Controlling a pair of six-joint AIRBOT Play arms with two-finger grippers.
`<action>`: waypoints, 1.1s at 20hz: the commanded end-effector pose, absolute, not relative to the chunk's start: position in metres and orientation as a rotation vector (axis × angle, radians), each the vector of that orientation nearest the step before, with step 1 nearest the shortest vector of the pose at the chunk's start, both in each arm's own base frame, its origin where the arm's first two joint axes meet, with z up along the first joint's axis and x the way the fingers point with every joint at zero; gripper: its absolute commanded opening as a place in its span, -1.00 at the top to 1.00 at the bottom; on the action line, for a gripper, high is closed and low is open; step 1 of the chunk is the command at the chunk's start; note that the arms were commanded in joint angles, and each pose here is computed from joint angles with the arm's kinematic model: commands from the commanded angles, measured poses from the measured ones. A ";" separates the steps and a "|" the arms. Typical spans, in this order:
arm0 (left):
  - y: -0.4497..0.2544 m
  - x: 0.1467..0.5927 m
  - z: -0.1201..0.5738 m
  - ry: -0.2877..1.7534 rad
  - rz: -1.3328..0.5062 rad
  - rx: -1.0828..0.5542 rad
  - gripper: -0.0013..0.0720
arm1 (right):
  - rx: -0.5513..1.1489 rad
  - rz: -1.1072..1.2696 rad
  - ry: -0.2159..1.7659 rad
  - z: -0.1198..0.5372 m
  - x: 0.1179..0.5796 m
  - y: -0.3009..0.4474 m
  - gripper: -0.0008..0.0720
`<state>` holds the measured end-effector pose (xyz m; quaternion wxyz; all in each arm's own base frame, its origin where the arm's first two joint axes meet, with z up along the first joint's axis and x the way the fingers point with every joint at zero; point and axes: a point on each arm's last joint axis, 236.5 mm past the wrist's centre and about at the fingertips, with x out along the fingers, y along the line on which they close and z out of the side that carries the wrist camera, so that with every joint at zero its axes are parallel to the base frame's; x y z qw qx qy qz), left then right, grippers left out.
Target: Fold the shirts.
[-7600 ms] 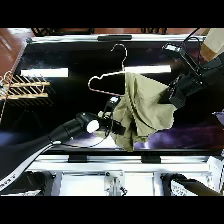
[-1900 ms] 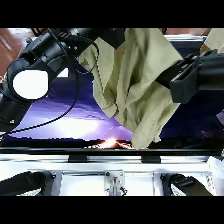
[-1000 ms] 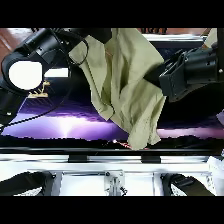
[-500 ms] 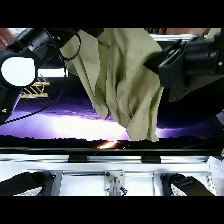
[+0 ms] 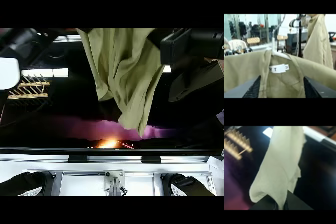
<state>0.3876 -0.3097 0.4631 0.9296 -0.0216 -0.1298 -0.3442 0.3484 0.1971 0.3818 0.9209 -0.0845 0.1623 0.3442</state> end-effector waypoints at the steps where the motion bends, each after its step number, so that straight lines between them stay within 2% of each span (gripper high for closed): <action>1: -0.295 0.370 0.487 -0.318 -0.700 -0.060 -0.78 | -0.147 0.515 0.243 0.404 0.377 0.164 0.86; 3: -0.291 0.363 0.495 -0.334 -0.699 -0.065 -0.78 | -0.115 0.327 0.233 0.411 0.392 0.124 0.86; 5: -0.290 0.362 0.497 -0.337 -0.699 -0.065 -0.78 | -0.162 0.103 0.241 0.413 0.398 0.070 0.86; 8: -0.290 0.362 0.496 -0.335 -0.700 -0.065 -0.78 | -0.200 -0.211 0.262 0.419 0.386 -0.017 0.86; 14: -0.297 0.363 0.479 -0.267 -0.725 -0.034 -0.78 | -0.136 -0.557 0.261 0.427 0.354 -0.149 0.86; 22: -0.298 0.362 0.476 -0.254 -0.731 -0.029 -0.78 | -0.108 -0.844 0.197 0.445 0.301 -0.248 0.86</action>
